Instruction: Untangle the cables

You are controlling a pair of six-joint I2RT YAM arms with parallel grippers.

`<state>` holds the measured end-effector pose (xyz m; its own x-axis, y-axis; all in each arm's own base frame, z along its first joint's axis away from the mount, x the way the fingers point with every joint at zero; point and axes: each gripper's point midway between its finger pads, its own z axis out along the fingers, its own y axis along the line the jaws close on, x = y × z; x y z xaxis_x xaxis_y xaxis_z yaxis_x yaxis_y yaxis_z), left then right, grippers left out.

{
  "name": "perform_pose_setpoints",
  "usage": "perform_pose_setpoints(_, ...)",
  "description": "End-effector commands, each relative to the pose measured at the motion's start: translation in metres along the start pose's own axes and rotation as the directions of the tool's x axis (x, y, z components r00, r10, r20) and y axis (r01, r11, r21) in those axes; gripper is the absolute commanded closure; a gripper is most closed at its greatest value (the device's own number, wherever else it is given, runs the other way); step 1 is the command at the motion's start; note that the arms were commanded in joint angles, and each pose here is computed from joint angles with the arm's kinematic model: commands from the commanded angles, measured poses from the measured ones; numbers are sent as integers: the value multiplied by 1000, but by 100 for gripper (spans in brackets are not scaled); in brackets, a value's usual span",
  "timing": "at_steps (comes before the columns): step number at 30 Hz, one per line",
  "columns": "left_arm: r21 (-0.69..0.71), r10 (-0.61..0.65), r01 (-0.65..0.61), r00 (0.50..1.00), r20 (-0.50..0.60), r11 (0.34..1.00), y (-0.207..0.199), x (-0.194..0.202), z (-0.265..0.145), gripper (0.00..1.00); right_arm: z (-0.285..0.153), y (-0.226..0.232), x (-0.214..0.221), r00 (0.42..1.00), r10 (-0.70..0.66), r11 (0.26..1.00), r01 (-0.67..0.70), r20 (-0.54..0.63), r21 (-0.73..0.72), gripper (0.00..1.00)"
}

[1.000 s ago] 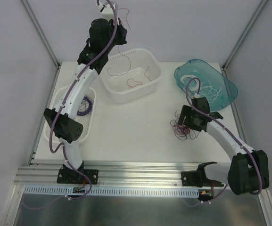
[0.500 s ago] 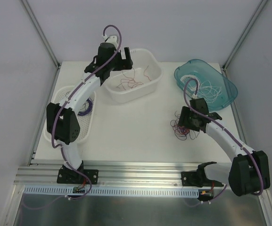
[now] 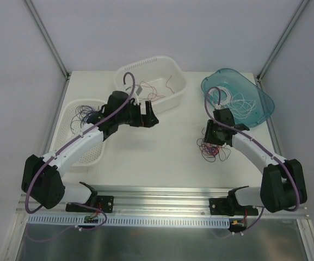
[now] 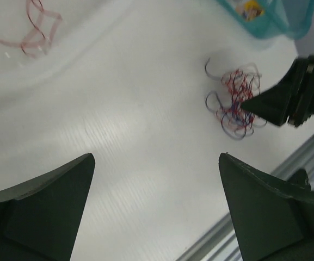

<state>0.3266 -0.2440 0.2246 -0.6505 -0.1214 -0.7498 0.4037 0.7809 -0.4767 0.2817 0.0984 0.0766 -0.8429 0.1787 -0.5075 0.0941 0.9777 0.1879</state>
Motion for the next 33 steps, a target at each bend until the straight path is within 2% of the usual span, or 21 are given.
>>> perform_pose_setpoints(1, 34, -50, 55, 990, -132, 998, -9, 55, -1, 1, 10, 15, -14, 1000, -7, 999, 8, 24, -36, 60)
perform_pose_setpoints(3, 36, -56, 63, 981, -184, 997, -13, 79, 1, 1, 19, 14, -9, 1000, -4, 1000, 4, -1, -20, 62)
perform_pose_setpoints(6, 43, -65, 77, 971, -228, 996, -19, 96, 2, 1, 31, 15, -5, 1000, -21, 1000, 21, -16, -15, 71)
perform_pose_setpoints(7, 46, -63, 76, 969, -239, 996, -20, 100, 3, 1, 32, 16, -6, 1000, -27, 999, 26, -15, -20, 78)
perform_pose_setpoints(8, 49, -62, 76, 967, -247, 996, -20, 102, 4, 1, 34, 17, -4, 999, -33, 999, 32, -24, -22, 81)
perform_pose_setpoints(13, 60, -59, 76, 965, -257, 995, -23, 105, 2, 1, 7, 38, -14, 993, -114, 992, 113, -6, -62, 99)
perform_pose_setpoints(16, 64, -51, 70, 966, -254, 996, -23, 103, 1, 1, -22, 58, -23, 985, -167, 978, 170, 33, -119, 99)
perform_pose_setpoints(17, 74, -45, 66, 967, -250, 995, -25, 102, 1, 1, -36, 69, -36, 983, -171, 972, 180, 70, -151, 99)
perform_pose_setpoints(19, 99, -24, 50, 970, -244, 994, -30, 97, 0, 1, -56, 89, -38, 981, -180, 949, 193, 74, -250, 99)
perform_pose_setpoints(21, 110, -6, 33, 973, -232, 993, -33, 92, -1, 1, -85, 110, -53, 970, -200, 906, 236, 136, -352, 99)
perform_pose_setpoints(23, 122, 7, 20, 976, -216, 992, -36, 86, -2, 1, -106, 134, -53, 953, -244, 821, 301, 179, -484, 99)
perform_pose_setpoints(24, 127, 18, 9, 978, -206, 992, -37, 83, -4, 1, -110, 136, -56, 951, -240, 824, 305, 193, -478, 99)
perform_pose_setpoints(25, 130, 22, 4, 980, -198, 992, -38, 80, -4, 1, -105, 125, -56, 956, -235, 862, 289, 178, -417, 99)
perform_pose_setpoints(30, 149, 40, -10, 980, -195, 989, -42, 79, -4, 2, -104, 137, -28, 952, -270, 786, 303, 143, -539, 99)
perform_pose_setpoints(33, 144, 27, 5, 976, -216, 990, -40, 84, -1, 3, -82, 127, -4, 944, -325, 803, 310, 62, -509, 89)
